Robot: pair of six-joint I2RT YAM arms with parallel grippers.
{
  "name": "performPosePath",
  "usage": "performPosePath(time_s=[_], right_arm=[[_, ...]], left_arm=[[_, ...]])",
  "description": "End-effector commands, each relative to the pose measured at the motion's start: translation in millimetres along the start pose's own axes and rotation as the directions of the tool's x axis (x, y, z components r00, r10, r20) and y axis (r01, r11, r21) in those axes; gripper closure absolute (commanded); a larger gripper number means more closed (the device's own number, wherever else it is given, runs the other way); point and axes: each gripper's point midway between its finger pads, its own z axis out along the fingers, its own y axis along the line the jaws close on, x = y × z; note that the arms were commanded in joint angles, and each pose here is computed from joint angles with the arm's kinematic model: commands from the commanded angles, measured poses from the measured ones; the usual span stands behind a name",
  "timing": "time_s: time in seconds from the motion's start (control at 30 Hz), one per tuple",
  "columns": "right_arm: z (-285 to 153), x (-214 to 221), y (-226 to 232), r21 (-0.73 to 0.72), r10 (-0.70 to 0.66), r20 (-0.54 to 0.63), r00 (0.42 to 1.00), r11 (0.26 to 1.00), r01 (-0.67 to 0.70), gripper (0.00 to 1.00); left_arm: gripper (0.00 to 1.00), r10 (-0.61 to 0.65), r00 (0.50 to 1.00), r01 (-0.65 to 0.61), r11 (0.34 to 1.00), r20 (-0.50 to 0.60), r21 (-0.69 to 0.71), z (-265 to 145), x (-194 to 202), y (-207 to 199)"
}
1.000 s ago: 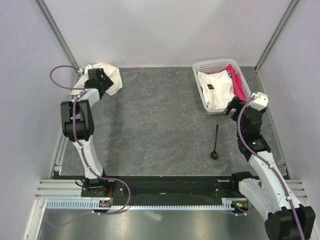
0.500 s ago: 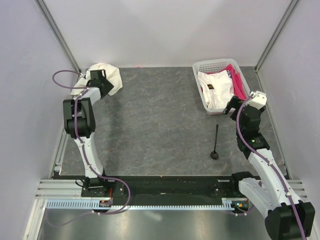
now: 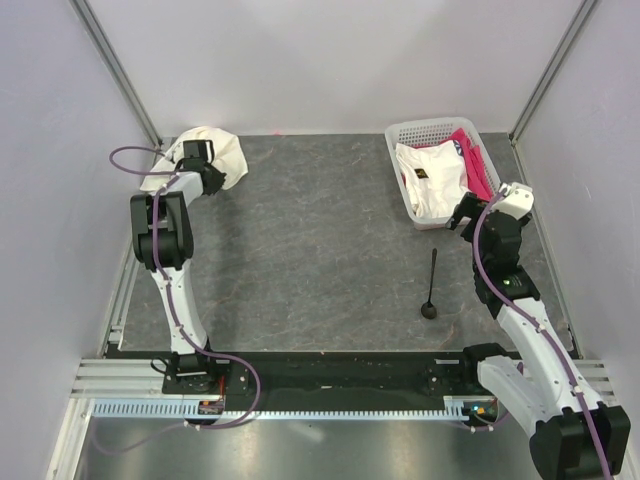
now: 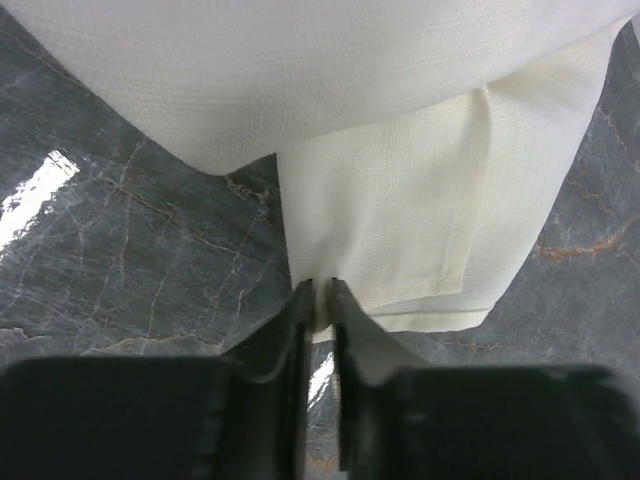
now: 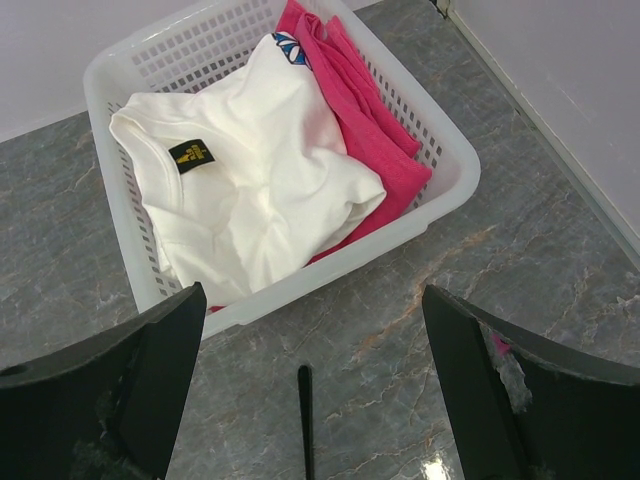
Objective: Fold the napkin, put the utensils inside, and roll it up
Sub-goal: Move the napkin to the centre of the board
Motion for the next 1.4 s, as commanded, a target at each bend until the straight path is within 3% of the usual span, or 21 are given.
performPosePath(time_s=[0.0, 0.03, 0.13, 0.27, 0.3, 0.33, 0.37, 0.53, 0.57, 0.7, 0.77, 0.8, 0.83, 0.9, 0.93, 0.97, 1.03, 1.07, 1.13, 1.27, 1.37], right_arm=[[-3.3, -25.4, 5.2, -0.009, 0.031, 0.054, 0.998, 0.999, -0.031, 0.02], [-3.4, -24.7, 5.0, -0.008, 0.03, 0.051, 0.998, 1.0, -0.03, 0.02], [-3.6, -23.4, 5.5, -0.011, 0.026, 0.046, 0.999, 1.0, -0.026, 0.02], [-3.2, -20.8, 14.5, -0.063, 0.005, 0.029, 1.0, 0.998, -0.003, 0.02], [-2.7, -20.2, 20.8, -0.095, -0.003, 0.022, 1.0, 0.995, 0.005, 0.03], [-2.8, -21.0, 28.2, -0.135, -0.011, 0.021, 1.0, 0.991, 0.014, 0.04], [-5.1, -16.6, 47.2, -0.241, -0.034, -0.001, 0.999, 0.97, 0.032, 0.05], [-19.0, -9.8, 100.0, -0.453, -0.038, -0.049, 0.998, 0.892, 0.012, 0.09], [-20.2, -6.4, 107.9, -0.471, -0.05, -0.063, 0.997, 0.882, 0.014, 0.09], [-44.5, 29.3, 152.5, -0.575, -0.111, -0.176, 0.978, 0.818, -0.01, 0.1], [-54.9, 53.4, 172.1, -0.616, -0.151, -0.23, 0.961, 0.788, -0.024, 0.1], [-59.0, 60.9, 179.5, -0.631, -0.165, -0.243, 0.956, 0.775, -0.027, 0.11], [-57.9, 76.1, 185.0, -0.625, -0.188, -0.273, 0.944, 0.78, -0.026, 0.11], [-68.3, 93.3, 201.5, -0.652, -0.236, -0.292, 0.927, 0.758, -0.013, 0.11], [-65.3, 110.5, 205.6, -0.645, -0.269, -0.321, 0.908, 0.764, -0.002, 0.11], [-70.9, 114.7, 216.9, -0.665, -0.287, -0.322, 0.902, 0.747, 0.0, 0.11], [-69.1, 138.7, 226.5, -0.672, -0.341, -0.354, 0.871, 0.74, 0.017, 0.11], [-71.2, 140.9, 235.2, -0.681, -0.351, -0.351, 0.868, 0.732, 0.021, 0.12], [-66.3, 161.0, 240.0, -0.68, -0.386, -0.372, 0.844, 0.732, 0.035, 0.13], [-55.7, 181.5, 247.8, -0.672, -0.414, -0.401, 0.817, 0.739, 0.044, 0.19], [-52.0, 193.2, 259.6, -0.688, -0.422, -0.417, 0.805, 0.725, 0.024, 0.24]], left_arm=[[0.92, -0.049, 0.998, 0.05, 0.998, -0.034, 0.027, -0.1, 2.6, -5.6], [0.98, -0.049, 0.998, 0.051, 0.998, -0.034, 0.048, -1.3, 3.3, -9.3], [0.98, -0.072, 0.996, 0.078, 0.991, -0.057, 0.106, -15.0, 14.0, -14.4], [0.98, -0.176, 0.984, 0.172, 0.94, -0.013, 0.294, -59.8, 22.5, -45.7], [0.98, -0.175, 0.983, 0.183, 0.943, -0.053, 0.278, -65.7, 56.8, -31.1], [0.98, -0.177, 0.983, 0.181, 0.921, -0.043, 0.344, -91.7, 62.3, -48.7], [0.98, -0.195, 0.98, 0.199, 0.912, -0.047, 0.359, -99.2, 83.8, -40.0], [0.98, -0.075, 0.994, 0.102, 0.859, -0.074, 0.502, -173.0, 177.7, -70.6], [0.98, -0.054, 0.995, 0.086, 0.867, -0.08, 0.49, -178.4, 196.6, -59.7], [0.98, 0.116, 0.986, -0.026, 0.806, -0.115, 0.592, -233.1, 275.1, -69.6], [0.97, 0.204, 0.97, -0.071, 0.765, -0.136, 0.64, -253.9, 298.3, -68.7], [0.91, 0.212, 0.966, -0.068, 0.758, -0.147, 0.648, -258.9, 301.3, -65.6], [0.73, 0.209, 0.965, -0.057, 0.752, -0.156, 0.657, -263.7, 300.9, -63.5], [0.5, 0.207, 0.971, -0.073, 0.731, -0.119, 0.679, -278.3, 287.5, -56.8], [0.32, 0.206, 0.974, -0.088, 0.725, -0.093, 0.683, -284.7, 279.3, -56.0], [0.26, 0.248, 0.967, -0.159, 0.754, -0.053, 0.637, -279.8, 273.9, -41.9], [0.13, 0.234, 0.972, -0.196, 0.739, 0.027, 0.645, -298.9, 244.8, -45.0], [0.1, 0.271, 0.961, -0.245, 0.756, 0.051, 0.607, -295.2, 239.0, -31.3], [0.09, 0.201, 0.974, -0.226, 0.772, 0.109, 0.594, -300.3, 197.3, -23.3], [0.06, 0.129, 0.958, -0.23, 0.877, 0.254, 0.422, -281.0, 122.5, 33.9], [0.06, 0.13, 0.936, -0.24, 0.915, 0.327, 0.323, -278.5, 95.1, 64.4]])
